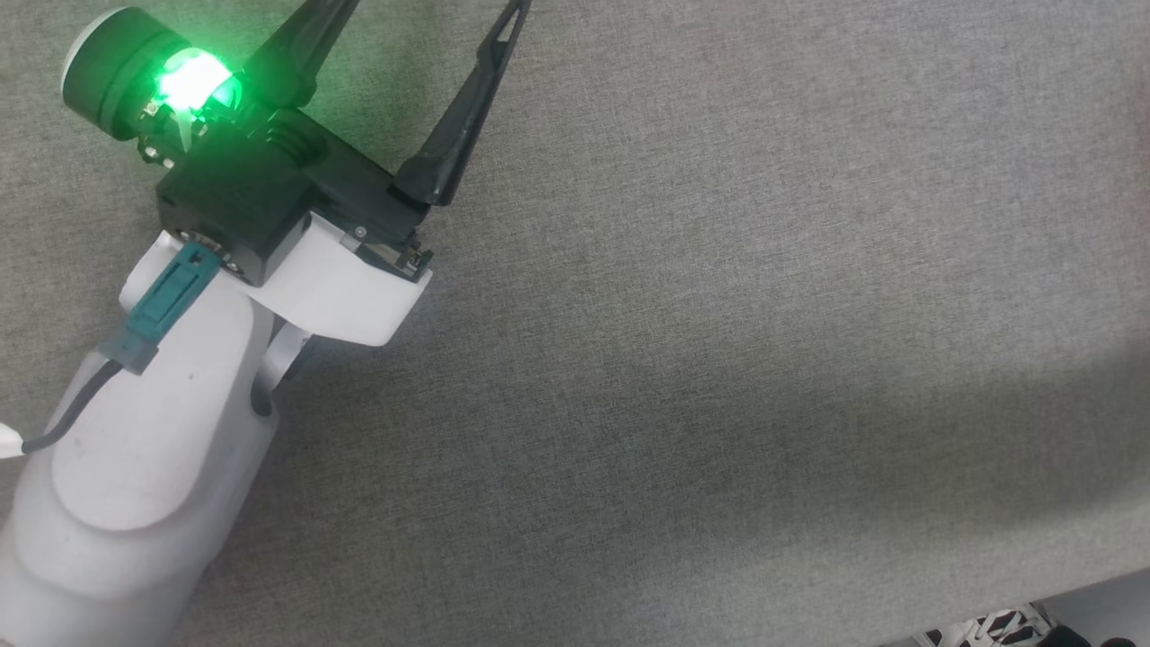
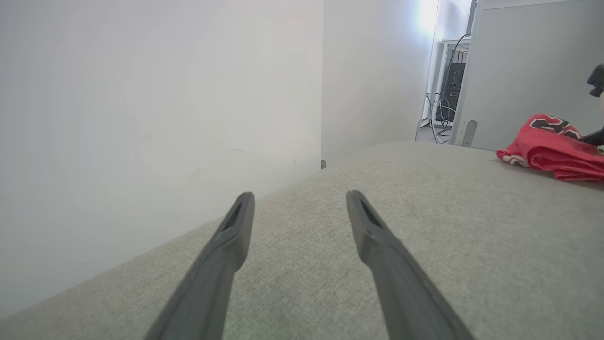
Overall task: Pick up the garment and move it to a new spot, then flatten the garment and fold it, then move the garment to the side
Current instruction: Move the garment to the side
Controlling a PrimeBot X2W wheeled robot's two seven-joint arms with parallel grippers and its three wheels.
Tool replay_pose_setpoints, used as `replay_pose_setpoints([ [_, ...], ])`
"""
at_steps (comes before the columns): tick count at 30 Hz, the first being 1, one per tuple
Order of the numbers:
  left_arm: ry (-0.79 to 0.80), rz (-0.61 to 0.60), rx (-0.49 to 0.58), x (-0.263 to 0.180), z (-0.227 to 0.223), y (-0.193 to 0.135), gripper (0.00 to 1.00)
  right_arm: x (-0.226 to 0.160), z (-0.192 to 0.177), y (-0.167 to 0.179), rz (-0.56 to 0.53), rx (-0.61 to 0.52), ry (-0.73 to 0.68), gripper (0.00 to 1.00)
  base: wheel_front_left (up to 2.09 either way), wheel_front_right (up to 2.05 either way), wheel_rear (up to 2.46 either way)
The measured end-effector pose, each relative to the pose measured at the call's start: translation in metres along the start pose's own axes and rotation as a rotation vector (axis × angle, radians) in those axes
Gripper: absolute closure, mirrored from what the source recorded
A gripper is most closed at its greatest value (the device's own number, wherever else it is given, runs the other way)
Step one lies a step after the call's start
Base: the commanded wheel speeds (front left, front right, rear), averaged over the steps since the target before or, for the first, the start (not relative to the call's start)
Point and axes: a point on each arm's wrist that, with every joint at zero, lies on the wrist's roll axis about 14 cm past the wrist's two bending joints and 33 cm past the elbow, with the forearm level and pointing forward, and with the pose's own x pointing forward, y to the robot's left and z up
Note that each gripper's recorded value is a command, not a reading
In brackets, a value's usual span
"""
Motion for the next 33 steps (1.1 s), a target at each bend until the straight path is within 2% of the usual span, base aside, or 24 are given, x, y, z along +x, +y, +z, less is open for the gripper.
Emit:
replay_pose_setpoints([
  [2,0.003,-0.003,0.003,0.000,-0.001,0.000,0.00,0.002,-0.001,0.002,-0.001,-0.021,-0.005,0.98,0.00,0.00,0.00],
  [3,0.002,-0.003,0.006,0.001,0.000,0.000,0.00,0.003,-0.002,0.003,-0.002,-0.028,-0.006,0.65,0.00,0.00,0.00],
  [4,0.000,-0.002,0.008,0.002,0.001,0.001,0.00,0.004,-0.003,0.004,0.001,-0.031,-0.008,0.22,0.00,0.00,0.00],
  [5,0.001,0.000,0.011,0.002,0.002,0.001,0.00,0.005,-0.003,0.005,0.003,-0.030,-0.009,0.00,0.00,0.00,0.00],
  [10,-0.007,0.010,0.025,0.000,0.015,0.002,0.00,0.001,0.009,0.005,0.017,-0.072,-0.050,0.00,0.00,0.00,0.00],
  [18,0.004,0.073,0.015,-0.022,0.044,-0.002,0.00,-0.020,0.045,0.032,0.135,-0.122,-0.179,0.00,0.00,0.00,0.00],
  [22,0.035,0.145,0.015,-0.048,0.057,0.002,0.00,-0.041,0.058,0.066,0.253,-0.144,-0.260,0.00,0.00,0.00,0.00],
  [33,0.108,0.367,0.041,-0.141,0.090,0.014,0.00,-0.125,0.057,0.166,0.605,-0.139,-0.450,0.00,0.00,0.00,0.00],
])
